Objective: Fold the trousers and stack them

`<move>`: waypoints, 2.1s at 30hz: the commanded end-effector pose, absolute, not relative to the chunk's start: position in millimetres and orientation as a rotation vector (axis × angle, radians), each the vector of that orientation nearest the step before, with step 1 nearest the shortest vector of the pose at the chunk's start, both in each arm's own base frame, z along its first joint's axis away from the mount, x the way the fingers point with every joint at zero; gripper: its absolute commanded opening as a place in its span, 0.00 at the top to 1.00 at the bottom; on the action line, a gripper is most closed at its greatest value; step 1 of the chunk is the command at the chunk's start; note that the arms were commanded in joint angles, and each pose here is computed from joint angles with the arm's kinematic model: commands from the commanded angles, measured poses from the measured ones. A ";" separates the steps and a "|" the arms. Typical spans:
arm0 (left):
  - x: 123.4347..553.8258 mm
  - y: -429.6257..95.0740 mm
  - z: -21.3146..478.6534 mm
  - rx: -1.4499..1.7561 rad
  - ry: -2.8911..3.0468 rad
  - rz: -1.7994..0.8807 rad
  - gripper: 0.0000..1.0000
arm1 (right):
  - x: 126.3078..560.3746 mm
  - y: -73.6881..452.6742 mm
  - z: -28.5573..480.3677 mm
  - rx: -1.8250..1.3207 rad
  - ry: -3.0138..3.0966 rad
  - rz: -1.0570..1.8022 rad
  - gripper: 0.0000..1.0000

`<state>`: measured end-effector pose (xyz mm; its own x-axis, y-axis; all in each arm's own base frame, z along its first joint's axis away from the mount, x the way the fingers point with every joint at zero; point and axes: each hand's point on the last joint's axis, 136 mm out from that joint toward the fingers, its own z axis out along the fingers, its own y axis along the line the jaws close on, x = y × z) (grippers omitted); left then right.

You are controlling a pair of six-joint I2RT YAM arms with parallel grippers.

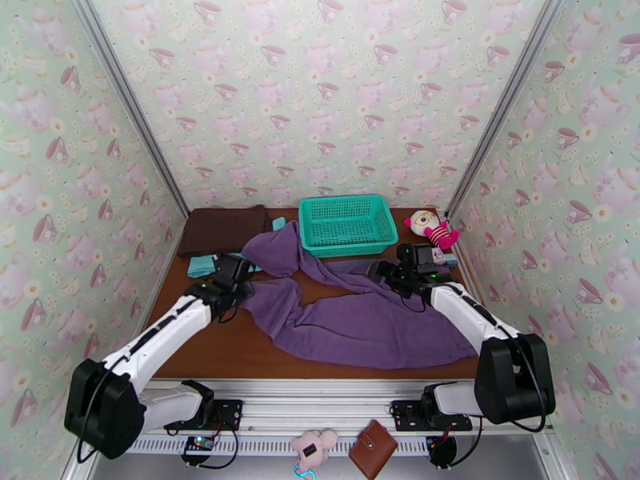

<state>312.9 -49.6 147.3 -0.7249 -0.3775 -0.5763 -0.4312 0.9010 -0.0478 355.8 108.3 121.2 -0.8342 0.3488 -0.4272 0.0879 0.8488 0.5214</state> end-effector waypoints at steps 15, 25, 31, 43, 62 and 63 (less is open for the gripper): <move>256.6 35.4 126.9 -0.419 2.677 1.043 1.00 | 359.6 134.0 114.2 0.234 2.509 0.830 0.10; 233.5 149.2 163.0 -0.710 2.656 1.489 1.00 | 352.5 146.1 113.7 0.181 2.505 0.904 0.10; 224.0 157.5 222.7 -0.818 2.395 1.546 0.56 | 348.1 150.1 107.9 0.166 2.519 0.889 0.10; 338.9 -63.5 75.5 -0.386 2.693 -0.052 0.40 | 313.2 161.9 55.3 0.279 2.664 0.812 0.10; 466.9 -163.1 62.6 -0.133 2.690 -0.261 0.43 | 228.1 144.6 12.1 0.520 2.840 0.388 0.09; 458.3 -168.7 57.8 -0.121 2.702 -0.259 0.44 | 233.7 141.0 24.0 0.499 2.815 0.355 0.09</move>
<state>487.6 -141.9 78.5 -0.8573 -0.1798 -0.4824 -0.0979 0.9769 -0.1901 264.9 177.0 36.4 -0.9032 0.3452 -0.2550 0.1989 0.8632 0.4640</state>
